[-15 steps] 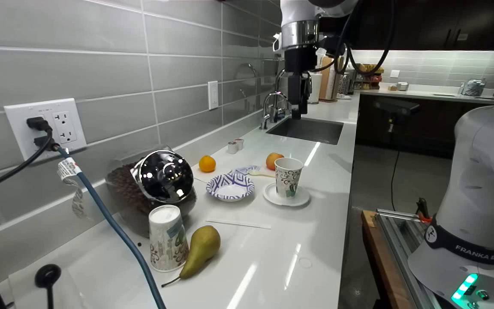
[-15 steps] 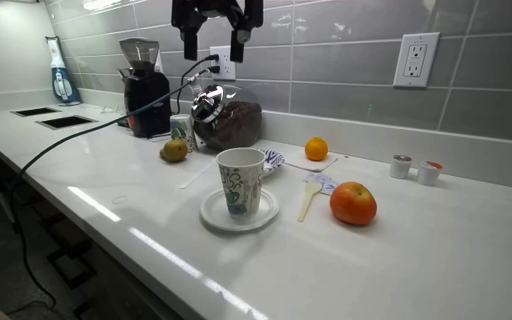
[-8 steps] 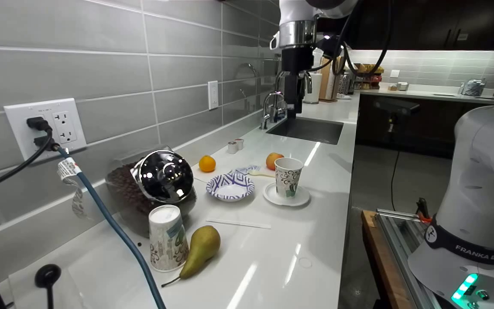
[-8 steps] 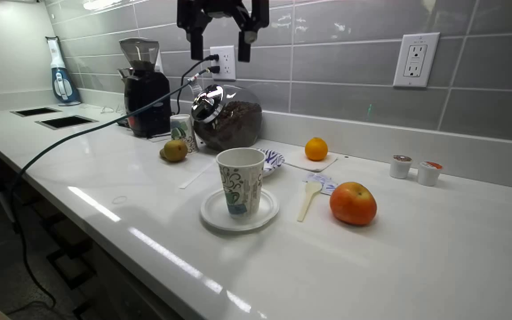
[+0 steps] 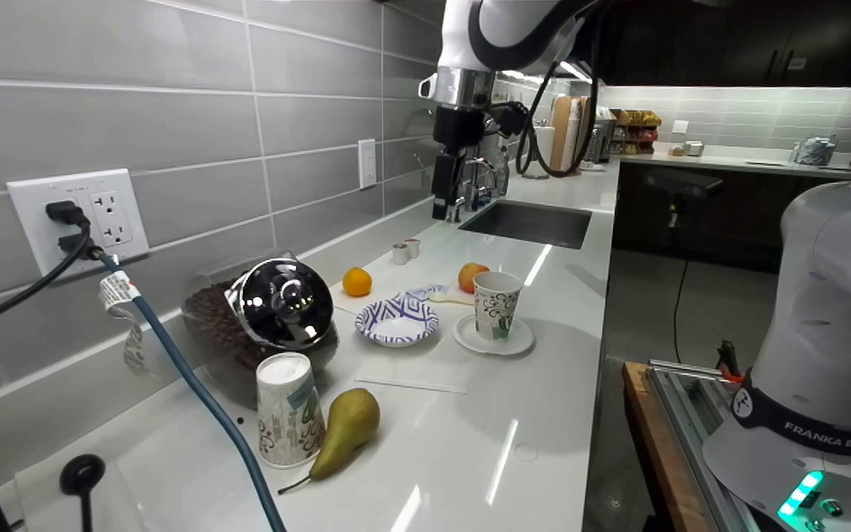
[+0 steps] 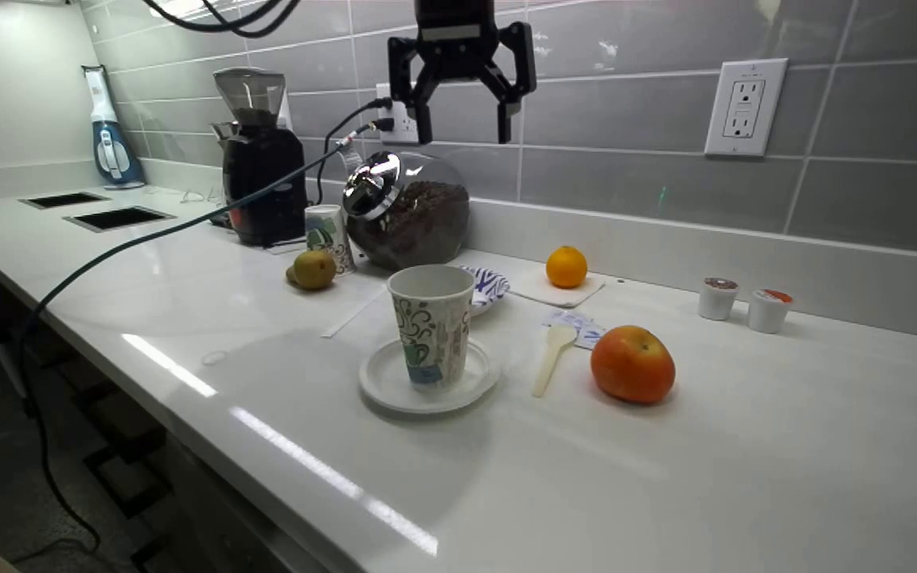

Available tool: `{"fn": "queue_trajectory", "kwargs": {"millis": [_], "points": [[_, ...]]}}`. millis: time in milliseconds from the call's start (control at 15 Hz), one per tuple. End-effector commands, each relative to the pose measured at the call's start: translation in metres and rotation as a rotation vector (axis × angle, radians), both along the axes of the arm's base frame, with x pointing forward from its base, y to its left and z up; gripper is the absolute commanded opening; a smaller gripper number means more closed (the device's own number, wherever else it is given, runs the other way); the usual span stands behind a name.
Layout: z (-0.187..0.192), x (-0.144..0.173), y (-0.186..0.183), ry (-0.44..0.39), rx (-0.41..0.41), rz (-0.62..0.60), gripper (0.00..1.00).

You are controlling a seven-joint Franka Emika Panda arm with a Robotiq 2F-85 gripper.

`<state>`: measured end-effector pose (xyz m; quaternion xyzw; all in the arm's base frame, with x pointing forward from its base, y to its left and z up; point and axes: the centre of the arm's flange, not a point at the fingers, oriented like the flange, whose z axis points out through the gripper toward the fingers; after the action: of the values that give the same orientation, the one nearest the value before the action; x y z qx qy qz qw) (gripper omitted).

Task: Move the orange to the right

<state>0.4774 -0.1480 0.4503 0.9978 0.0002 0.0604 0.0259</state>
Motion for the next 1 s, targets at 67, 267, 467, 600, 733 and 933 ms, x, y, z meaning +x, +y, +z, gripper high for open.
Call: {"fn": "queue_trajectory", "kwargs": {"millis": [67, 267, 467, 600, 733, 933], "points": [[-0.014, 0.055, -0.039, -0.074, -0.007, 0.042, 1.00], [-0.026, 0.082, -0.056, -0.108, -0.014, 0.052, 1.00], [-0.044, 0.103, -0.069, -0.165, -0.019, 0.051, 1.00], [-0.060, 0.113, -0.077, -0.198, 0.014, -0.020, 1.00], [-0.078, 0.120, -0.085, -0.229, 0.051, -0.113, 1.00], [-0.083, 0.106, -0.084, -0.218, 0.035, -0.114, 1.00]]}}
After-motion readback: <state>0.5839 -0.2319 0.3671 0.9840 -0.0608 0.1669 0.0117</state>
